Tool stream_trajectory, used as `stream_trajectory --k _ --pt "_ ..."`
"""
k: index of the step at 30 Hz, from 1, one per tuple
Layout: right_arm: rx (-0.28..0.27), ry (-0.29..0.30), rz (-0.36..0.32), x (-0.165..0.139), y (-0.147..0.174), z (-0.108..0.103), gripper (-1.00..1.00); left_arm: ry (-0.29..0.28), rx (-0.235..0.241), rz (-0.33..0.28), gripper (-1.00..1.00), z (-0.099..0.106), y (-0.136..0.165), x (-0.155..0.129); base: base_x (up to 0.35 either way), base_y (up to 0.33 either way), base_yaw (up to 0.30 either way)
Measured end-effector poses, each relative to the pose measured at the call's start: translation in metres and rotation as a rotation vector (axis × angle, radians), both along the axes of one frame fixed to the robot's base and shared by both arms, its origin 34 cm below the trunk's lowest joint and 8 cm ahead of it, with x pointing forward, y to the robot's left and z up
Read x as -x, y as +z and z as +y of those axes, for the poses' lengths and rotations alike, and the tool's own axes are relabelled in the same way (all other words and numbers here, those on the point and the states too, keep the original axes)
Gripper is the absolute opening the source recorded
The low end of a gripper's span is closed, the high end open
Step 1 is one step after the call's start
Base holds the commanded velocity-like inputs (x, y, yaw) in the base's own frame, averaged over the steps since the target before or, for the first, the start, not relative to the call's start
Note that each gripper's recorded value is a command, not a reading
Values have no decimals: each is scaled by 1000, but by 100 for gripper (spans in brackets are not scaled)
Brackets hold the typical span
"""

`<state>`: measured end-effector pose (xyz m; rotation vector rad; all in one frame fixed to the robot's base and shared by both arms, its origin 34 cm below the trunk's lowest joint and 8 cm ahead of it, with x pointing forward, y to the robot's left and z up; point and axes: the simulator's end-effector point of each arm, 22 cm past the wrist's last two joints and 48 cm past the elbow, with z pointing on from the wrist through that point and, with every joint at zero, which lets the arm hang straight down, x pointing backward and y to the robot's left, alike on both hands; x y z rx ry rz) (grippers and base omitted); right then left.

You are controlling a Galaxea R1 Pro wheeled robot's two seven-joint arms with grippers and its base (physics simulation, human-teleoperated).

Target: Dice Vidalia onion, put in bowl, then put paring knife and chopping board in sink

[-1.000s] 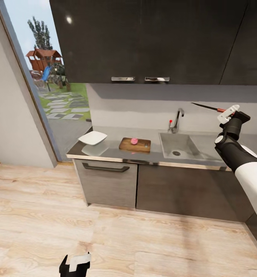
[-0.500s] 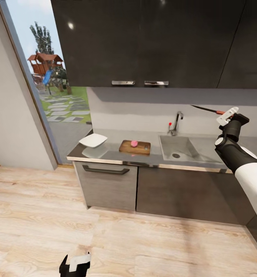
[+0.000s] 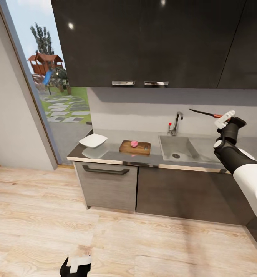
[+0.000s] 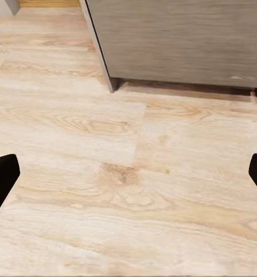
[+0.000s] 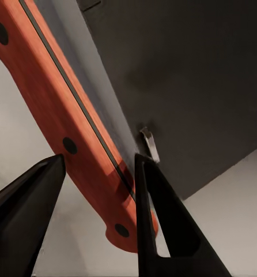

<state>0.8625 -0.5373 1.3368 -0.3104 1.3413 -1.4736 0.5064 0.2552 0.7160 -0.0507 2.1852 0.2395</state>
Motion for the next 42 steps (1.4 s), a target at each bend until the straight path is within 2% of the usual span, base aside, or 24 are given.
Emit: stream_trajectory --k 4,6,9,16,19,21,24,26,27,29,33,38,42 --pt "-17 48 32 -11 -22 19 -100 -55 19 190 100 -11 -33 27 0 0 0" --pt "-28 71 47 -17 -32 32 -100 -79 36 274 100 -14 -50 57 0 0 0" --pt "-37 93 55 -22 -39 47 -100 -90 43 334 100 -15 -63 89 0 0 0" --pt "-47 127 70 -30 -46 69 -100 -87 42 405 100 -11 -77 135 0 0 0" --pt "-22 151 102 -35 -50 81 -100 -83 34 463 100 -7 -84 151 0 0 0" --pt "25 173 128 -39 -49 92 -100 -80 25 544 100 -2 -92 169 0 0 0" --pt "43 187 133 -41 -48 99 -100 -75 18 585 100 3 -95 178 0 0 0" --pt "43 193 133 -42 -48 103 -100 -73 15 592 100 6 -96 179 0 0 0" --pt "40 200 135 -43 -49 108 -100 -71 13 594 100 8 -96 180 0 0 0" --pt "19 233 141 -49 -56 133 -100 -68 10 598 100 11 -96 181 0 0 0" --pt "9 265 135 -52 -58 147 -100 -63 10 599 100 12 -96 181 0 0 0" --pt "4 302 126 -54 -57 156 -100 -61 9 599 100 14 -96 181 44 0 0" --pt "-40 336 185 -59 -72 161 -100 -61 10 599 100 14 -96 181 160 0 0"
